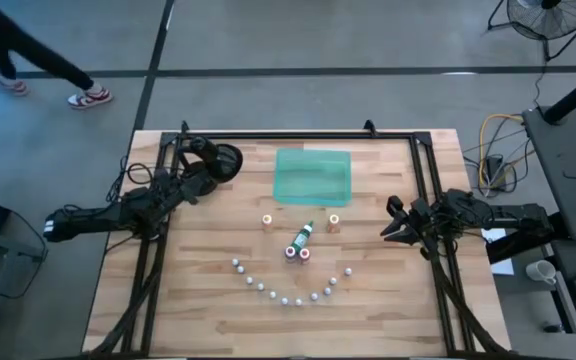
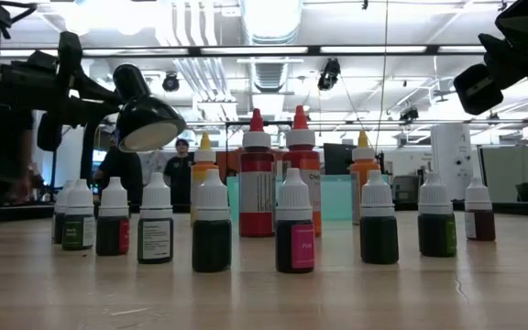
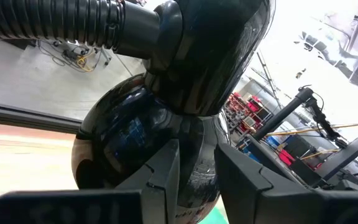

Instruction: Pick & Place food coloring

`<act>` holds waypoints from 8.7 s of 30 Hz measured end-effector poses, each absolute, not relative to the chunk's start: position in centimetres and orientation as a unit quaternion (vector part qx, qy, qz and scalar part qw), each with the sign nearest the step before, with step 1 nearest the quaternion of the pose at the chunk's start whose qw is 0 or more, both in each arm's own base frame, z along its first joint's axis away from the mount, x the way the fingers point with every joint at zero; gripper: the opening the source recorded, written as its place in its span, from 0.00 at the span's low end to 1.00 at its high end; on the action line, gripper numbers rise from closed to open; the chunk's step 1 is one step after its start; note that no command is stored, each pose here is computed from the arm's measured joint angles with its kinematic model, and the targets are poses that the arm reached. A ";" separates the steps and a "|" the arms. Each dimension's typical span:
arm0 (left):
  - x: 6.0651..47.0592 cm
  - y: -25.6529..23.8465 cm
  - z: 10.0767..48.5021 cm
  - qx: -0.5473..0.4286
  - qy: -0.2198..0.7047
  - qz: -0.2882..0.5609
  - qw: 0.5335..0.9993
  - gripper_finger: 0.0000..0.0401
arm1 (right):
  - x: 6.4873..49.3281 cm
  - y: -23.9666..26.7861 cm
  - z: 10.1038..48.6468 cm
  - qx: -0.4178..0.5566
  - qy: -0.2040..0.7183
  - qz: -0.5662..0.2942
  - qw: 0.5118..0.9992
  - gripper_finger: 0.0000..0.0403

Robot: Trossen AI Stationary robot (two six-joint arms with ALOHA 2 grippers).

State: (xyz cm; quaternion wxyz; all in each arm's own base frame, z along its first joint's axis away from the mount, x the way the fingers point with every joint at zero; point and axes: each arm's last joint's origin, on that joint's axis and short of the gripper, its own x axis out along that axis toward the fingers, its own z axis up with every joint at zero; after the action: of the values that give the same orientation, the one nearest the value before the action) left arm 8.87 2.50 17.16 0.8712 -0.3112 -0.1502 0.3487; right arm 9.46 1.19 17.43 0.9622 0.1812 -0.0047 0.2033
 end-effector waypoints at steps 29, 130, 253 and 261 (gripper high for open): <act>8.9 2.5 17.1 -0.311 -0.150 0.349 0.871 0.20 | 9.5 1.2 17.4 0.181 -0.005 0.203 0.962 0.17; 8.9 2.5 17.2 -0.311 -0.150 0.349 0.871 0.20 | 8.4 -1.1 20.9 0.404 -0.288 -0.098 0.863 0.17; 8.9 2.5 17.2 -0.311 -0.150 0.349 0.871 0.20 | 29.8 0.0 21.7 -0.003 0.567 -0.040 0.823 0.50; 8.9 2.5 17.2 -0.311 -0.150 0.349 0.871 0.20 | 29.8 0.1 21.4 -0.002 0.569 -0.039 0.822 0.42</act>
State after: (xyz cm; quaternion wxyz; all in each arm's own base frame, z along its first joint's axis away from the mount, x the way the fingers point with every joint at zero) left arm 8.87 2.51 17.15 0.8711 -0.3112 -0.1502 0.3489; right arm 29.75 0.06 21.43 0.8216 -0.0023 0.5688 -0.0386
